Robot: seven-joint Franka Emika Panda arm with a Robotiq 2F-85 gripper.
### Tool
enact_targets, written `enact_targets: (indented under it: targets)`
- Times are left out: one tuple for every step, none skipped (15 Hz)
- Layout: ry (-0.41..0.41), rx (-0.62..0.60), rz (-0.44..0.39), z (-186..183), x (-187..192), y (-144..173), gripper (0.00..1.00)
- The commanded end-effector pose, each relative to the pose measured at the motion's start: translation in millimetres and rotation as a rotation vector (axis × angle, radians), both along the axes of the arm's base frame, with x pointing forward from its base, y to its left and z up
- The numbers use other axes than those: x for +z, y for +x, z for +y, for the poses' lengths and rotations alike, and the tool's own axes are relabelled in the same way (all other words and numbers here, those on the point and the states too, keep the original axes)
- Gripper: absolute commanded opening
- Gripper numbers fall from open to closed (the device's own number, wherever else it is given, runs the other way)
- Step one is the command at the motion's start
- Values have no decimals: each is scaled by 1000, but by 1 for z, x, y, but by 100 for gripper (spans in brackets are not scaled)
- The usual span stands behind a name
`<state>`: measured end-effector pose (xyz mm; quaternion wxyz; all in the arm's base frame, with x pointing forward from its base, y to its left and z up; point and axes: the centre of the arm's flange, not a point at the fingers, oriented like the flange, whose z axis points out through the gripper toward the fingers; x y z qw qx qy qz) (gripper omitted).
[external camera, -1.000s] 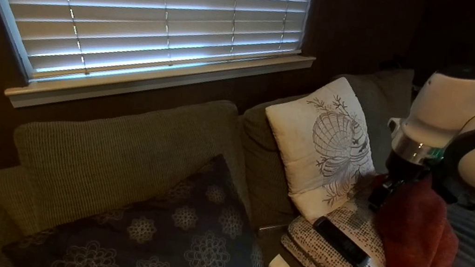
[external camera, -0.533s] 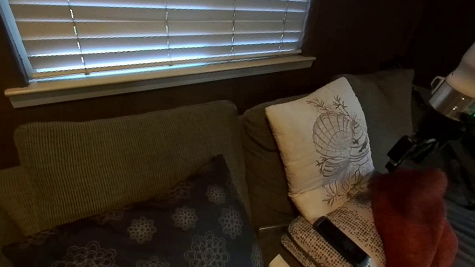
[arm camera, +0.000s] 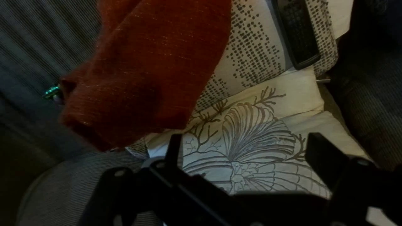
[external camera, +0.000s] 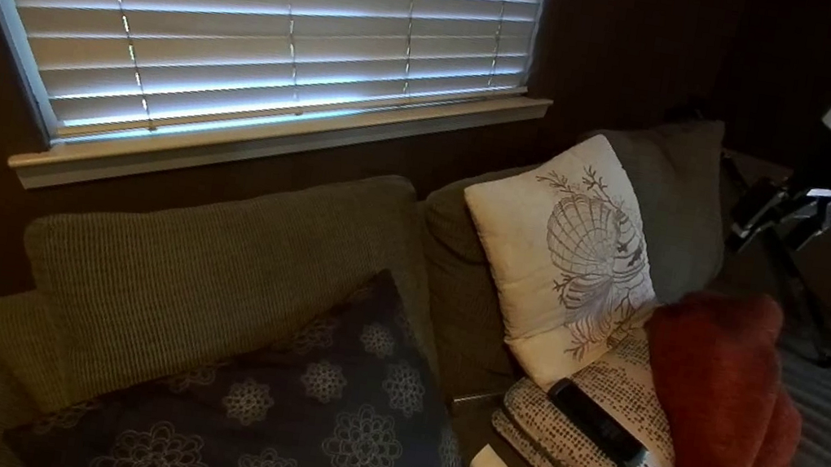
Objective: Uncover the remote, then move it
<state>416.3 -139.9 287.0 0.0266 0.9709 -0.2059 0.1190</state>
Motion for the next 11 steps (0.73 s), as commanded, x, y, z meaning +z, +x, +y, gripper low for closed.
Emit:
enact_targets:
  targets:
    - [-5,-87,30,-8,35,-12,100]
    - [-7,-105,34,-12,41,-14,100]
    - [-10,-119,43,-16,45,-15,100]
    - [-9,-138,48,-18,49,-16,100]
    - [-10,-156,55,-20,52,-16,100]
    - [3,-122,39,-23,35,-13,100]
    - [3,-133,41,-25,39,-14,100]
    - [3,-140,41,-25,42,-14,100]
    - [3,-143,42,-25,43,-15,100]
    - [3,-145,43,-25,43,-15,100]
    - [3,-145,44,-25,43,-15,100]
